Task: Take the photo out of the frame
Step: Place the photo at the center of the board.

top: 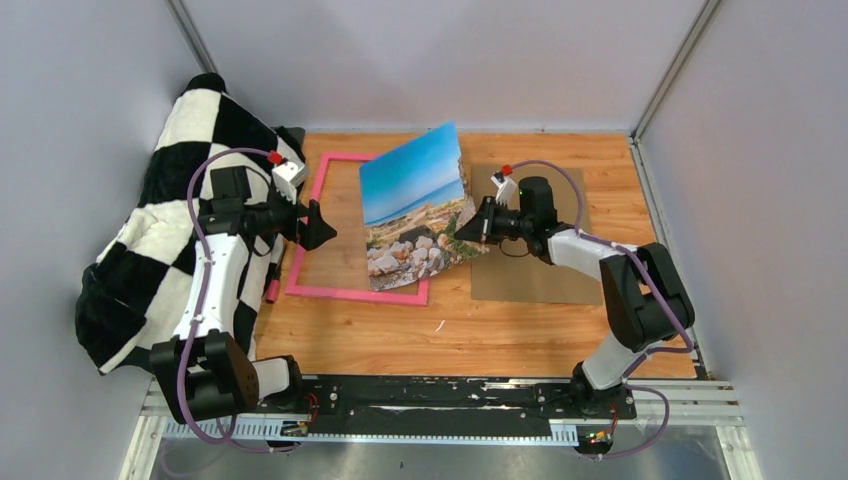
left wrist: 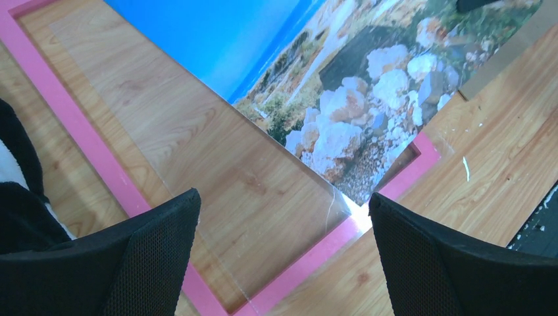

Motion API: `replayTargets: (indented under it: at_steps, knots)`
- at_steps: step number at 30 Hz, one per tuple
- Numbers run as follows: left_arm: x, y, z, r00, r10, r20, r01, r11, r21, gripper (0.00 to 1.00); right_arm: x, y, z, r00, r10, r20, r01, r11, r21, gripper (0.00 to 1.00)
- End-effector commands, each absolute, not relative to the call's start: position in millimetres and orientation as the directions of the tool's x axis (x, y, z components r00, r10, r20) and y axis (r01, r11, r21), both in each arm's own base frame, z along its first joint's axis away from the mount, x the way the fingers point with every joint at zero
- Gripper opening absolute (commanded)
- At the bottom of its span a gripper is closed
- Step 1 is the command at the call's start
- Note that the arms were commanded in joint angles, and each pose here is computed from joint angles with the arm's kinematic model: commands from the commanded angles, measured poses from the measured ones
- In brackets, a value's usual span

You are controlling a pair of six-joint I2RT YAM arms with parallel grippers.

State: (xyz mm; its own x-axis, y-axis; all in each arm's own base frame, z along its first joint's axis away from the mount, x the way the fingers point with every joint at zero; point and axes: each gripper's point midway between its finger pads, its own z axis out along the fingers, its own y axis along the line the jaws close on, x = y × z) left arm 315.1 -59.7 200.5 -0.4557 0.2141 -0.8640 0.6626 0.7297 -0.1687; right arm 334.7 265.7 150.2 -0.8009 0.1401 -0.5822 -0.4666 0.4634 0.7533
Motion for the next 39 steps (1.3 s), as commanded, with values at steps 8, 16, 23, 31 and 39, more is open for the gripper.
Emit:
replayTargets:
  at_steps: [8,16,23,31,39]
  knots:
    - [314.3,-59.5,202.7,-0.424,0.211,-0.881,0.668,0.730,-0.147,1.00,337.3,237.1,97.2,-0.776,0.199,-0.598,-0.332,0.678,0.656,0.00]
    - [315.7,-60.4,202.2,-0.427,0.203,-0.881,0.670,0.725,-0.157,1.00,329.6,214.2,81.4,-0.803,0.251,-0.541,-0.213,0.727,0.653,0.00]
    - [316.7,-60.6,201.6,-0.432,0.199,-0.880,0.669,0.725,-0.165,1.00,317.5,215.5,82.2,-0.828,0.243,-0.506,-0.216,0.694,0.687,0.08]
    - [316.8,-59.5,202.9,-0.432,0.200,-0.879,0.664,0.731,-0.160,1.00,306.0,219.2,94.8,-0.822,0.185,-0.539,-0.299,0.664,0.685,0.37]
    - [317.0,-58.4,204.2,-0.431,0.203,-0.879,0.659,0.736,-0.153,1.00,300.3,215.6,95.3,-0.817,0.146,-0.558,-0.330,0.676,0.659,0.44]
